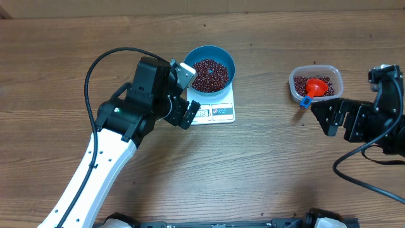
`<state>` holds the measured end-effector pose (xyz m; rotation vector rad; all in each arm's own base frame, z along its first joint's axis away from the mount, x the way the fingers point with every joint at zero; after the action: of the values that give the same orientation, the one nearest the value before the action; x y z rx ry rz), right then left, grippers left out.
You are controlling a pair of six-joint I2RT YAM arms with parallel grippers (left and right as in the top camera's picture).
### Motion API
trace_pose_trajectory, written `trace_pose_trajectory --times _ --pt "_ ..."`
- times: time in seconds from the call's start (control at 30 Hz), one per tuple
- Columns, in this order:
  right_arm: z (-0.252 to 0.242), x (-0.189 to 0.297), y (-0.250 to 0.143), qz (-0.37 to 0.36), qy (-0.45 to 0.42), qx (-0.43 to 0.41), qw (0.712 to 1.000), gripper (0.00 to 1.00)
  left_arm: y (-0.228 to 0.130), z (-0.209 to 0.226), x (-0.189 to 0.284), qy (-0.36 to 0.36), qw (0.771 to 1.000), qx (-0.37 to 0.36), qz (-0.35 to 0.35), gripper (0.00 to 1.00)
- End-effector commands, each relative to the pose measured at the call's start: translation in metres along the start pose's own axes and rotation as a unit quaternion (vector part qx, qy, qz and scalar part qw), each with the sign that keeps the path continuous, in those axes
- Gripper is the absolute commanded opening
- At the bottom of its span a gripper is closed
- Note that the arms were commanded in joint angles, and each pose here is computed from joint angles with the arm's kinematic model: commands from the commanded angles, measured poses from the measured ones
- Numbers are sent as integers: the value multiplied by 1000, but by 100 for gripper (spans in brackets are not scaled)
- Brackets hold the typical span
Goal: Scoop item into bowl and weigh 150g on scale
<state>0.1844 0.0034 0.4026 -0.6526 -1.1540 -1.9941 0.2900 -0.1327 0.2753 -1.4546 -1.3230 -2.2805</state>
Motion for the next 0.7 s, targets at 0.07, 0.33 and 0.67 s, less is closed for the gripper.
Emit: trace_pose_trajectory --times 0.07,0.33,0.67 --pt "9 5 -2 -8 29 37 999 100 -1 -1 -4 -6 1000 6 4 100" --pt "20 10 -7 -11 76 111 991 100 -1 -1 -4 -6 1000 6 4 99" --pt "30 21 -16 -28 104 135 985 100 -1 -1 -4 -5 1000 6 4 99"
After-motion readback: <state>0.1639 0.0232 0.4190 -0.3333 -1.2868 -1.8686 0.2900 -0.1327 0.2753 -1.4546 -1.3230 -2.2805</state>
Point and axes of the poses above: each gripper's point midway between its finger pads, its own x axis back along the fingers, its own z axis along the line the jaws close on, y = z × x, the point moved 7 cm from there along x, back along the fingers, and after that the axes turned 12 degrees about -x, right-handed, at the moved point
